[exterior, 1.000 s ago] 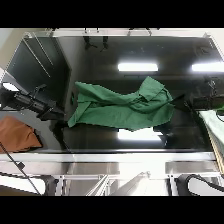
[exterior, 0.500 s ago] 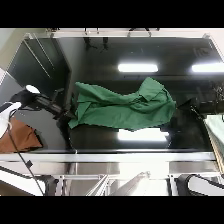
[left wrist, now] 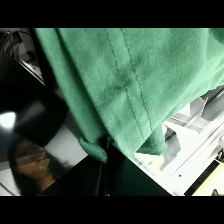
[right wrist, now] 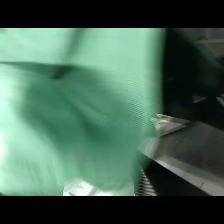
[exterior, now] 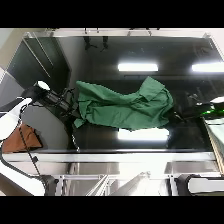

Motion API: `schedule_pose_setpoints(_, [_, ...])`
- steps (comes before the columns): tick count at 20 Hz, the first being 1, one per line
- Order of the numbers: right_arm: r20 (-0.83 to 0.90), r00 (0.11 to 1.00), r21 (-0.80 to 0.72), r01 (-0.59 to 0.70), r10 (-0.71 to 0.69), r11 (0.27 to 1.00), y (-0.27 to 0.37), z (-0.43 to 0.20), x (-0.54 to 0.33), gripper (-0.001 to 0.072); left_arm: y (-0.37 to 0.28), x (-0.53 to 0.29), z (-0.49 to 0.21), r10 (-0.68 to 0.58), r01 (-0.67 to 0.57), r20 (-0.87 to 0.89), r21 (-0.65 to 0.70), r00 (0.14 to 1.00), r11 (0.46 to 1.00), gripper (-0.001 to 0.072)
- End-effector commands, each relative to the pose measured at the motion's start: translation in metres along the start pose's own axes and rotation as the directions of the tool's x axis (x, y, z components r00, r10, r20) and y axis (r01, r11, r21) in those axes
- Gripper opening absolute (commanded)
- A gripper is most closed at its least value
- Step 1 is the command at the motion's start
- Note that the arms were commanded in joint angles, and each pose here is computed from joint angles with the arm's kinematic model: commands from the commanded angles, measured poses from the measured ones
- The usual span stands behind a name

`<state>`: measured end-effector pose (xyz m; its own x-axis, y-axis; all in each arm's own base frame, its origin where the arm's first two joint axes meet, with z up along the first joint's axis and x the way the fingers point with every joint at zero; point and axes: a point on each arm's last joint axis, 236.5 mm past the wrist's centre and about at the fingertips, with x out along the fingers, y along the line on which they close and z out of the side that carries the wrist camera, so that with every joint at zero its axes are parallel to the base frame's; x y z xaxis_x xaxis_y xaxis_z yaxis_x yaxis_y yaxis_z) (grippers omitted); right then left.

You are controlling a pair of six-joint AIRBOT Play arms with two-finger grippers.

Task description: Fold the shirts.

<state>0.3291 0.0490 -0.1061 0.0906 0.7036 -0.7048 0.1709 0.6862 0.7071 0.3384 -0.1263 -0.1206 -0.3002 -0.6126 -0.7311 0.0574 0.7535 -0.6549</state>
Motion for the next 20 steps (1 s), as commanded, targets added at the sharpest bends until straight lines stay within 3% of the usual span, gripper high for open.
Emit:
schedule_pose_setpoints(1, [-0.089, 0.996, -0.039, -0.018, 0.014, 0.999, 0.006, -0.012, 0.036, 0.0194, -0.008, -0.003, -0.005, -0.023, 0.023, -0.023, 0.004, 0.999, 1.000, 0.0029])
schedule_pose_setpoints(2, [-0.103, 0.994, -0.068, -0.042, 0.034, 0.997, 0.014, -0.014, 0.035, 0.0024, -0.011, -0.005, -0.007, -0.025, 0.026, -0.027, 0.011, 0.999, 1.000, 0.0029])
schedule_pose_setpoints(4, [-0.139, 0.983, -0.097, -0.134, 0.119, 0.986, 0.044, -0.021, 0.018, 0.0023, -0.024, -0.022, -0.009, -0.032, 0.032, 0.002, 0.041, 0.999, 0.999, 0.0029])
schedule_pose_setpoints(6, [-0.105, 0.972, -0.168, -0.225, 0.209, 0.960, 0.089, -0.020, -0.022, 0.0023, -0.072, -0.058, -0.012, -0.185, 0.177, 0.067, 0.115, 0.980, 0.978, 0.0029])
schedule_pose_setpoints(7, [-0.058, 0.963, -0.225, -0.269, 0.263, 0.936, 0.117, -0.017, -0.048, 0.0023, -0.107, -0.087, -0.016, -0.310, 0.287, 0.117, 0.180, 0.943, 0.941, 0.0028])
schedule_pose_setpoints(9, [0.069, 0.910, -0.407, -0.349, 0.409, 0.844, 0.193, -0.017, -0.118, 0.0023, -0.181, -0.162, -0.029, -0.547, 0.445, 0.223, 0.379, 0.807, 0.811, 0.0027])
schedule_pose_setpoints(11, [0.212, 0.796, -0.639, -0.325, 0.566, 0.697, 0.275, -0.031, -0.202, 0.0022, -0.257, -0.248, -0.066, -0.747, 0.467, 0.276, 0.637, 0.604, 0.613, 0.0027])
schedule_pose_setpoints(13, [0.321, 0.660, -0.807, -0.185, 0.679, 0.561, 0.344, -0.060, -0.280, 0.0022, -0.318, -0.324, -0.120, -0.862, 0.349, 0.269, 0.831, 0.429, 0.433, 0.0027])
schedule_pose_setpoints(16, [0.442, 0.474, -0.887, 0.105, 0.762, 0.450, 0.418, -0.107, -0.366, 0.0022, -0.385, -0.387, -0.212, -0.917, 0.079, 0.216, 0.963, 0.335, 0.256, 0.0028])
schedule_pose_setpoints(17, [0.463, 0.437, -0.885, 0.180, 0.771, 0.430, 0.434, -0.121, -0.382, 0.0022, -0.401, -0.398, -0.238, -0.918, -0.018, 0.222, 0.973, 0.329, 0.229, 0.0027])
schedule_pose_setpoints(18, [0.484, 0.408, -0.875, 0.250, 0.774, 0.415, 0.447, -0.132, -0.394, 0.0022, -0.410, -0.405, -0.253, -0.907, -0.111, 0.267, 0.963, 0.325, 0.244, 0.0028])
schedule_pose_setpoints(20, [0.487, 0.397, -0.871, 0.290, 0.777, 0.397, 0.461, -0.145, -0.400, 0.0022, -0.416, -0.419, -0.265, -0.872, -0.261, 0.395, 0.909, 0.290, 0.325, 0.0028])
